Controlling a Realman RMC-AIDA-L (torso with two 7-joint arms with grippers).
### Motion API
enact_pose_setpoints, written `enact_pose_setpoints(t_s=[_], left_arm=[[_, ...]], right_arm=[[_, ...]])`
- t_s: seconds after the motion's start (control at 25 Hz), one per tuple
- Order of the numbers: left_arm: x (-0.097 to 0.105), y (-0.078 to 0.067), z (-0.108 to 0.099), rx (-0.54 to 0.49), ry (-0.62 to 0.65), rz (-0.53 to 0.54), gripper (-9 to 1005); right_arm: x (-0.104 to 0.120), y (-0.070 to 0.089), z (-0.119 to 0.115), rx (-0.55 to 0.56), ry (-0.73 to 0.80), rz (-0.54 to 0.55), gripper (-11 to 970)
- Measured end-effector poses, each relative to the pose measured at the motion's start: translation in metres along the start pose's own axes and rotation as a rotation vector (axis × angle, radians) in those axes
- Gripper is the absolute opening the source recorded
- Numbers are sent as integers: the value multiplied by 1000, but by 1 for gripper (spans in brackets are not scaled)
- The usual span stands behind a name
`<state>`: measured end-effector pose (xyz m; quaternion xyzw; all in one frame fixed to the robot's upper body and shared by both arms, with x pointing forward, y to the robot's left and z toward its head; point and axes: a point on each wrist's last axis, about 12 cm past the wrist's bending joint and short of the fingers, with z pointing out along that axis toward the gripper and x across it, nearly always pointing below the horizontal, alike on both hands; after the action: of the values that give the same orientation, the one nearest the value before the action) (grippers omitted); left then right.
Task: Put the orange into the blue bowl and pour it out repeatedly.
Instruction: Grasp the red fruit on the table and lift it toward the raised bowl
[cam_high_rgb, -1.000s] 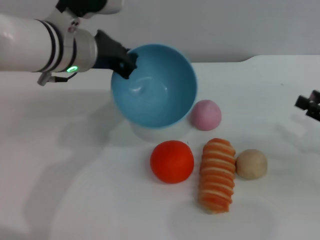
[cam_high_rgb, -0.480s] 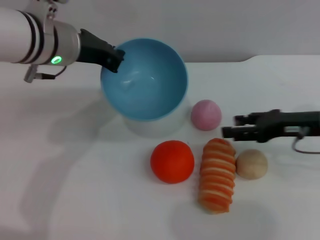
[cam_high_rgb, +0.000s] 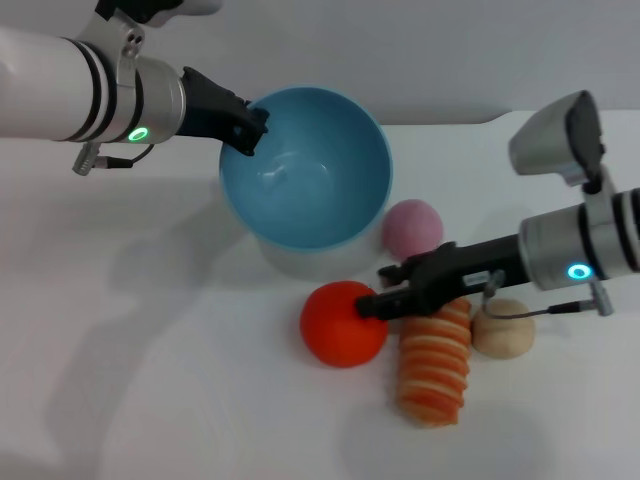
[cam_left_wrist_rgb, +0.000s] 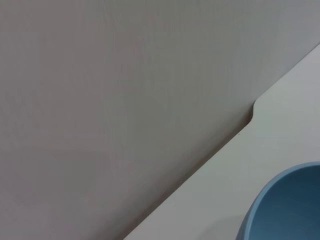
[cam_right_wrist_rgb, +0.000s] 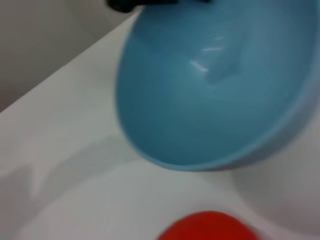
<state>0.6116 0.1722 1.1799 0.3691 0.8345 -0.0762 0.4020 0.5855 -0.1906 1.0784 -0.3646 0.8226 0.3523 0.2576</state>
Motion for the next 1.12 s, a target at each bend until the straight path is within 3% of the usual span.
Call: enact_pose_setpoints(t_s=[0.36,0.64,1.04,1.12], left_arm=[[0,-4,2,9,4,15,0],[1,-5,2,9,5,19,0],[2,-5,5,10,10,18,-1],[3,-4,6,10,12,18,-1]], right_arm=[[5,16,28,-11,98,-68,666],[3,25,34,-28,138,-144,660],[-3,29,35,-25,137,-200,251],[-5,30,34,-23,128,-209,234]])
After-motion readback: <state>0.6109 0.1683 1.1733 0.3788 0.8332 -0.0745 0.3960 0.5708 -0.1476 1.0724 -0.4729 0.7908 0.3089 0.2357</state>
